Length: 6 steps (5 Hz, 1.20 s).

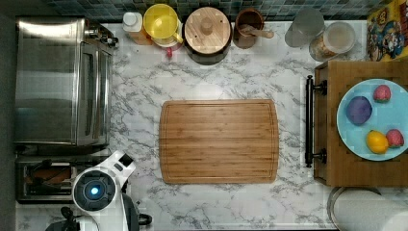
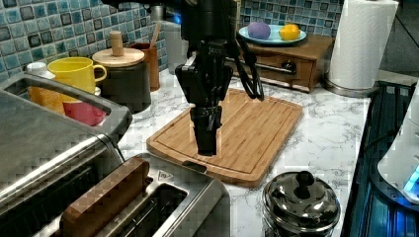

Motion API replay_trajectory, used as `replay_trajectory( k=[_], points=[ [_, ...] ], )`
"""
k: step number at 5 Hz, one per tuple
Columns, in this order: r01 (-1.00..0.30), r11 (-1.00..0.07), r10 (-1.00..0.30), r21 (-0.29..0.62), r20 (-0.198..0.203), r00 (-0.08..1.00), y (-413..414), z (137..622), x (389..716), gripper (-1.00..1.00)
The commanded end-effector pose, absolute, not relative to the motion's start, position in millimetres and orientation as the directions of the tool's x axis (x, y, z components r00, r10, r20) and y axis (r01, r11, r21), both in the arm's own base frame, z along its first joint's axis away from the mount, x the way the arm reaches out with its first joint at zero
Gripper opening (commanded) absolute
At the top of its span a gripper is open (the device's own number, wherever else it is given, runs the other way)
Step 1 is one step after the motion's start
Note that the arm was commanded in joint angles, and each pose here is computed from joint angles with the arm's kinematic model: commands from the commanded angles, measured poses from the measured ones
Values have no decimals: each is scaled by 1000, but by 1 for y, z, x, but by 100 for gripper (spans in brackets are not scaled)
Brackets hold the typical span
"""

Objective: Turn on the toaster.

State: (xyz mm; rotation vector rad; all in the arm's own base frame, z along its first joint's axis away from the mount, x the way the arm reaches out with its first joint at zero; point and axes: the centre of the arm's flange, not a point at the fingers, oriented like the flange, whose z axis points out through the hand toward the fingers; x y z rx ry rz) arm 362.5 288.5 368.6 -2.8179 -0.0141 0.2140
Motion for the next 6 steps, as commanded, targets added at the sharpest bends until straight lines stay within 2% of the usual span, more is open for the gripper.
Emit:
replay_trajectory(
  k=[1,3,4,5,6],
  points=[
    [36,-929,42,-368,-8,999,312,398,371,-100],
    [36,-946,52,-321,-39,998,322,378,377,-100],
    [20,-956,47,-293,-88,995,330,354,384,-100],
    [-8,-958,42,-287,-167,985,338,335,393,-100],
    [-50,-972,0,-231,-210,978,335,303,401,-100]
  ],
)
